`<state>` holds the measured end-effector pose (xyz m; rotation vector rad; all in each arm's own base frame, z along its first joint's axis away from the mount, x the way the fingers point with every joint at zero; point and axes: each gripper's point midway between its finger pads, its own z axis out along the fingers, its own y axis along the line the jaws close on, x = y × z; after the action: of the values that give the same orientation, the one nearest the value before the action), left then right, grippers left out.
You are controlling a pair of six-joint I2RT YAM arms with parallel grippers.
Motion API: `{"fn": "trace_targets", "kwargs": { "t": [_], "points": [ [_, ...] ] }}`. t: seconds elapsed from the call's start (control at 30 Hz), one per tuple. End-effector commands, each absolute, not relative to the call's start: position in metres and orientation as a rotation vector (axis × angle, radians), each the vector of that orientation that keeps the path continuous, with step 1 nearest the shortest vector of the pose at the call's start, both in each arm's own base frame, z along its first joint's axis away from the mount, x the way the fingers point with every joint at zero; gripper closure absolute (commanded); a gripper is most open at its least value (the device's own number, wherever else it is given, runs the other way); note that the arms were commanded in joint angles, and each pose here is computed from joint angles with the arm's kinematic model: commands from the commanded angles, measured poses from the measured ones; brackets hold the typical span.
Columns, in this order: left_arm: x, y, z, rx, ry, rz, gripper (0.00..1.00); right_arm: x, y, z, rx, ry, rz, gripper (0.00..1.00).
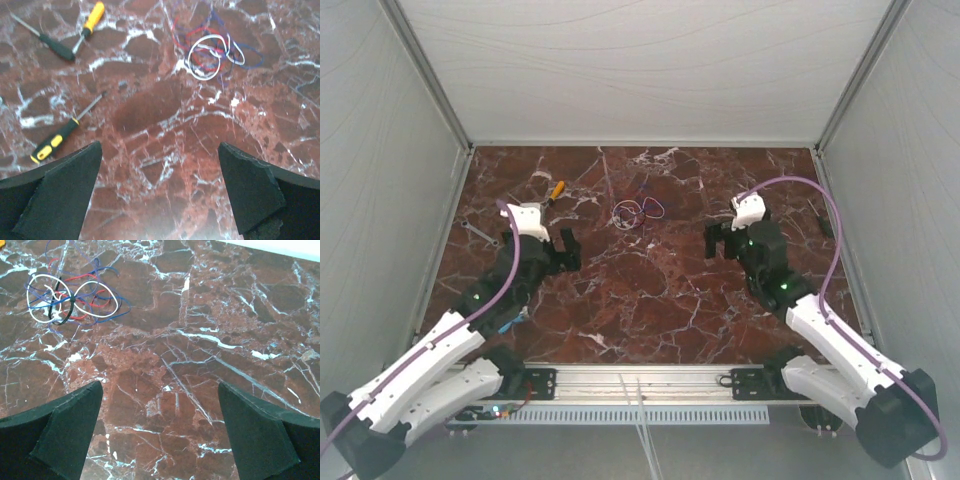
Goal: Zip-tie the wires
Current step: Reset both arms
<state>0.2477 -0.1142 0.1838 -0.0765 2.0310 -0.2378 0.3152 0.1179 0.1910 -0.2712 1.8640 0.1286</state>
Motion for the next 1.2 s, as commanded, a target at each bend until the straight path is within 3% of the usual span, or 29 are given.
{"fn": "trace_targets", "kwargs": {
  "t": [0.0, 0.3, 0.57, 1.17],
  "points": [
    [0.278, -0.104, 0.218, 0.015, 1.783, -0.132, 0.01, 0.325, 0.111, 0.224, -0.235, 1.675, 0.115, 0.02],
    [0.309, -0.056, 0.175, 0.122, 1.644, 0.013, 0.01, 0.325, 0.081, 0.171, -0.206, 1.668, 0.0, 0.02],
    [0.334, -0.008, 0.132, -0.073, 1.67, -0.179, 0.01, 0.328, 0.05, 0.13, -0.086, 1.679, -0.038, 0.02],
    [0.367, -0.02, 0.101, 0.039, 1.605, -0.267, 0.01, 0.364, 0.025, 0.106, -0.09, 1.637, -0.002, 0.02]
  ]
}}
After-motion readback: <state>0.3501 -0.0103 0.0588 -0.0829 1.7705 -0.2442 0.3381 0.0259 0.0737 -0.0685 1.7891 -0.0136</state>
